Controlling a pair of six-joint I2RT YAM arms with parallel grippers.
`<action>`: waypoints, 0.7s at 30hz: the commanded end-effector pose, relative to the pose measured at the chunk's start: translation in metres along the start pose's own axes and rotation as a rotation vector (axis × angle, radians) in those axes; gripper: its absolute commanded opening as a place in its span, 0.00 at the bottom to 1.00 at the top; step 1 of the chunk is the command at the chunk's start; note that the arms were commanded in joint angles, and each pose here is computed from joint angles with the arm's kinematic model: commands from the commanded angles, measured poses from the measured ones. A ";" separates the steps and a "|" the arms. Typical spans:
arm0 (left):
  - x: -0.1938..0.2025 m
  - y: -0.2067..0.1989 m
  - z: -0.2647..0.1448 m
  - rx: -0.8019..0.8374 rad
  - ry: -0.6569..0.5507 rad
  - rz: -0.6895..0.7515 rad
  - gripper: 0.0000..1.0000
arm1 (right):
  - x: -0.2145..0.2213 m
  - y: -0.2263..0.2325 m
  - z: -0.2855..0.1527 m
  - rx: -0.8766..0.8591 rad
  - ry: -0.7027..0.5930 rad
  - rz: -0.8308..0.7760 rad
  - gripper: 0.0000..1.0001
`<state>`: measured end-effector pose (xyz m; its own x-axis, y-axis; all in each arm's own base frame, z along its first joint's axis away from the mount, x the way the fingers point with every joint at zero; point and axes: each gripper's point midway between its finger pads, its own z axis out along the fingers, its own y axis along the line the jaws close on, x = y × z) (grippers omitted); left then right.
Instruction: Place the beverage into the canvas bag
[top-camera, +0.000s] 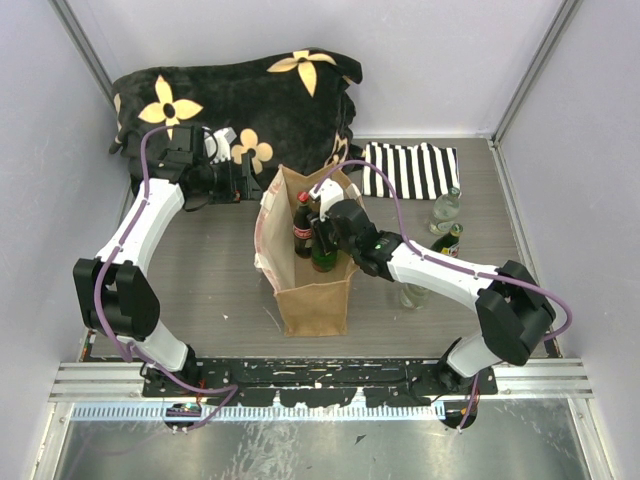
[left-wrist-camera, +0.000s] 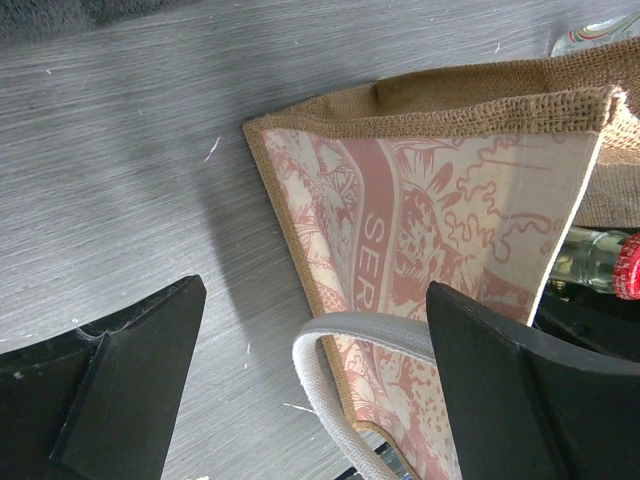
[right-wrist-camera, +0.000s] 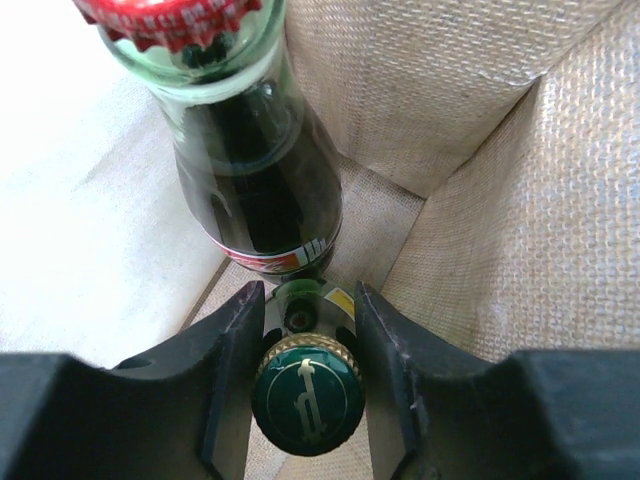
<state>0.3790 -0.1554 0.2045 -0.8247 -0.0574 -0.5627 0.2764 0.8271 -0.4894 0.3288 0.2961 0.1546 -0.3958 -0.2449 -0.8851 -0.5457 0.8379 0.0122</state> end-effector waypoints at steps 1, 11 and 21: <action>-0.005 -0.007 0.000 0.031 -0.016 0.016 0.99 | -0.063 -0.002 -0.015 0.016 -0.193 0.018 0.52; -0.005 -0.008 0.002 0.038 -0.015 0.012 0.99 | -0.114 -0.009 -0.037 0.050 -0.311 0.036 0.74; -0.008 -0.009 0.003 0.043 -0.018 0.012 0.99 | -0.177 -0.090 -0.078 0.288 -0.425 0.154 0.78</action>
<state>0.3782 -0.1571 0.2053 -0.8259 -0.0566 -0.5609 0.2814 0.8207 -0.4972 0.3629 0.2840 0.2744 -0.1925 -0.0792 -0.9781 -0.4299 0.9028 0.0115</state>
